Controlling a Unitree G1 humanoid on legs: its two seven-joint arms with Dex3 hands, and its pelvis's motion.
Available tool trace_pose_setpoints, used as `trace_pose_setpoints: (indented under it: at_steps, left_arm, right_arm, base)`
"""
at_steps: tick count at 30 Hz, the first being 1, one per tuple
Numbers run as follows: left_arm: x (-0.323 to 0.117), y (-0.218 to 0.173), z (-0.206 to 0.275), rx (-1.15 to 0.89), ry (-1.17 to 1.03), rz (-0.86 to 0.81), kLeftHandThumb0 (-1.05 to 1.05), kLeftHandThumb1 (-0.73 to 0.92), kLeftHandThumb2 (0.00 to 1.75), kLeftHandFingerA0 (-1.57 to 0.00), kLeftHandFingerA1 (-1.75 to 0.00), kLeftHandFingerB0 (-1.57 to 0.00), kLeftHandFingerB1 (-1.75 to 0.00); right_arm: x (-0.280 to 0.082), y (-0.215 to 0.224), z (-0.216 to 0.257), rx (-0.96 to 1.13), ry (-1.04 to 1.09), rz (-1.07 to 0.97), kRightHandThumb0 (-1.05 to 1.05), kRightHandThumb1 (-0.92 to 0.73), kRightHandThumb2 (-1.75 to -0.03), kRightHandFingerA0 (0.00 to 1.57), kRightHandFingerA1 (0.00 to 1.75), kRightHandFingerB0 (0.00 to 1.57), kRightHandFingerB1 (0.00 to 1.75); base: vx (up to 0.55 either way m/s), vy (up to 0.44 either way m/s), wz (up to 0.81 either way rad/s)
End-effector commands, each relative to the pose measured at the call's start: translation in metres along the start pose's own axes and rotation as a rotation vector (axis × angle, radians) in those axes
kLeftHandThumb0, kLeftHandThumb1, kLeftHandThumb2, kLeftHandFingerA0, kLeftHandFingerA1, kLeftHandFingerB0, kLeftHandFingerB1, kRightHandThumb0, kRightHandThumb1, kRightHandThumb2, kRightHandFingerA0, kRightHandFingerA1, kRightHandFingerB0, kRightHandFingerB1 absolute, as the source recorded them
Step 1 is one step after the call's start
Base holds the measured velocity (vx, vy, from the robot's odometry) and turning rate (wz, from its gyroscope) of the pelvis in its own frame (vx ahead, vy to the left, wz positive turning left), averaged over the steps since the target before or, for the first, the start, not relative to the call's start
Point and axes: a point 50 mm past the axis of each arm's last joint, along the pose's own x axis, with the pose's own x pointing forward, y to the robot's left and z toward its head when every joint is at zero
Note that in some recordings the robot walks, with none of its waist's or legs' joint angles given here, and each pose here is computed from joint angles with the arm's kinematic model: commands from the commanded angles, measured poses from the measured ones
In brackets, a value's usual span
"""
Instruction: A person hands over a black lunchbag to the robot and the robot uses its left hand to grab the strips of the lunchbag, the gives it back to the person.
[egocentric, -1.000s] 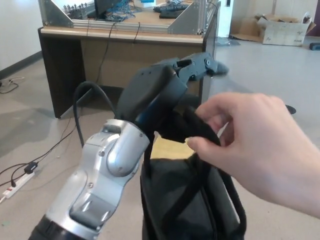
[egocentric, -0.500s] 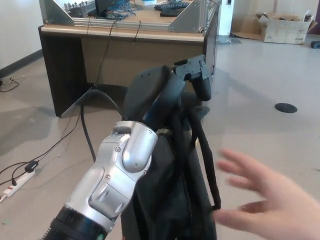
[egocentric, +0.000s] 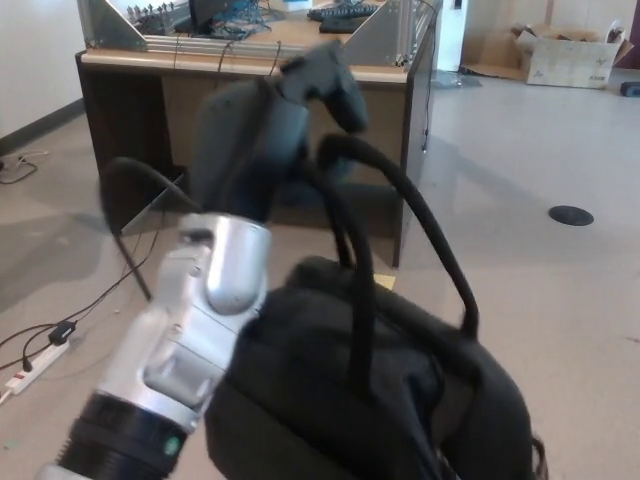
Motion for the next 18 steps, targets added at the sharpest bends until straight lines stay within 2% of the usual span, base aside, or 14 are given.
trace_pose_setpoints:
  at_steps: [1,6,10,18]
  left_arm:
    - [0.016,0.115,0.020,0.005,-0.303,0.648,-0.21,0.69,0.58,-0.83,-1.75,-0.58,-1.75]
    - [-0.008,0.133,0.007,-0.045,-0.288,0.657,-0.20,0.67,0.57,-0.87,-1.75,-0.59,-1.75]
    - [-0.038,0.140,-0.004,0.037,-0.301,0.642,-0.28,0.67,0.58,-0.89,-1.75,-0.62,-1.75]
    - [-0.100,0.145,-0.011,0.113,-0.272,0.617,-0.24,0.68,0.58,-0.91,-1.75,-0.64,-1.75]
  right_arm:
    - [0.005,-0.015,0.002,-0.009,-0.006,-0.006,-0.56,-0.77,-0.63,0.47,0.41,0.45,0.39]
    - [0.003,-0.015,0.000,-0.008,-0.003,0.000,-0.55,-0.78,-0.63,0.48,0.41,0.46,0.39]
    - [0.002,-0.017,-0.002,-0.025,0.003,-0.004,-0.54,-0.77,-0.64,0.49,0.42,0.47,0.39]
    - [0.003,-0.018,-0.001,-0.051,-0.002,-0.004,-0.55,-0.78,-0.64,0.49,0.43,0.48,0.39]
  base:
    - [0.00,0.000,0.00]
    - [0.00,0.000,0.00]
    - [0.00,0.000,0.00]
    - [0.00,0.000,0.00]
